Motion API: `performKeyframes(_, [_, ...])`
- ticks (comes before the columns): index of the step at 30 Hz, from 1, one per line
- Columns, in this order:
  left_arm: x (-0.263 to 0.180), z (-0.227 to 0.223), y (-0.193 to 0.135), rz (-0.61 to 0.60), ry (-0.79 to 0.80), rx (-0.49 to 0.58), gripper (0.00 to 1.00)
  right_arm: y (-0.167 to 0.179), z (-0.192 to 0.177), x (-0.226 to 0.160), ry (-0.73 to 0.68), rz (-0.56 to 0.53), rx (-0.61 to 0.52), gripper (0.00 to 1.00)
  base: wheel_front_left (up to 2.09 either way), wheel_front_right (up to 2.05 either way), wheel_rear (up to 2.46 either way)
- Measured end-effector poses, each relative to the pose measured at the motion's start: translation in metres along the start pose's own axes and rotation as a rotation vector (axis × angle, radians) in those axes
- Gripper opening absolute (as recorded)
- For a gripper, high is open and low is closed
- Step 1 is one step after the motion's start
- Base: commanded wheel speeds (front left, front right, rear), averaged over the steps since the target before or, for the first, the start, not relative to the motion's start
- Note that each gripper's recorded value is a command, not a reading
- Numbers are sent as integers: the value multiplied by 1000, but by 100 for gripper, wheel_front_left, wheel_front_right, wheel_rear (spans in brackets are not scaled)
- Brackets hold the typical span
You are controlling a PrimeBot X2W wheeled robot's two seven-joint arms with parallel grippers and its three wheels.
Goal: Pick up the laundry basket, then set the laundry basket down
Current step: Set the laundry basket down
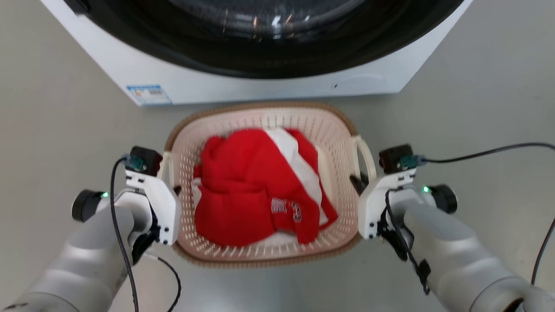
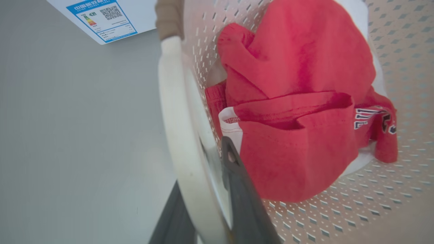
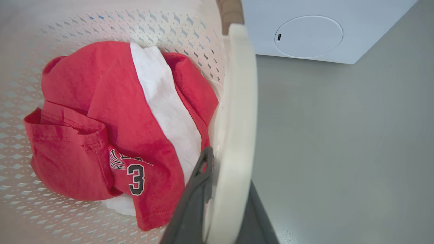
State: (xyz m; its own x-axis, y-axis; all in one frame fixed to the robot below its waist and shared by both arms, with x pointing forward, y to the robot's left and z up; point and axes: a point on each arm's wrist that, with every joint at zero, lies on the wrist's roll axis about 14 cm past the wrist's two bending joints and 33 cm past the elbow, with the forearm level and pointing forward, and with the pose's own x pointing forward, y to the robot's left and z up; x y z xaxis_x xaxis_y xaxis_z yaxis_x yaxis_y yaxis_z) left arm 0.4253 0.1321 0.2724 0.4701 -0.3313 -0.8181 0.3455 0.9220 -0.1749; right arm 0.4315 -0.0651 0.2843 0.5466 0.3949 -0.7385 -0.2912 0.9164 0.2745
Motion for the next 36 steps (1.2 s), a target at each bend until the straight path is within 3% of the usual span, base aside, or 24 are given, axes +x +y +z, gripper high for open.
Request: performKeyframes(36, [106,-20,41,21,-38,28,0,-39,-29,104,-14,4,44,0,0,0,0])
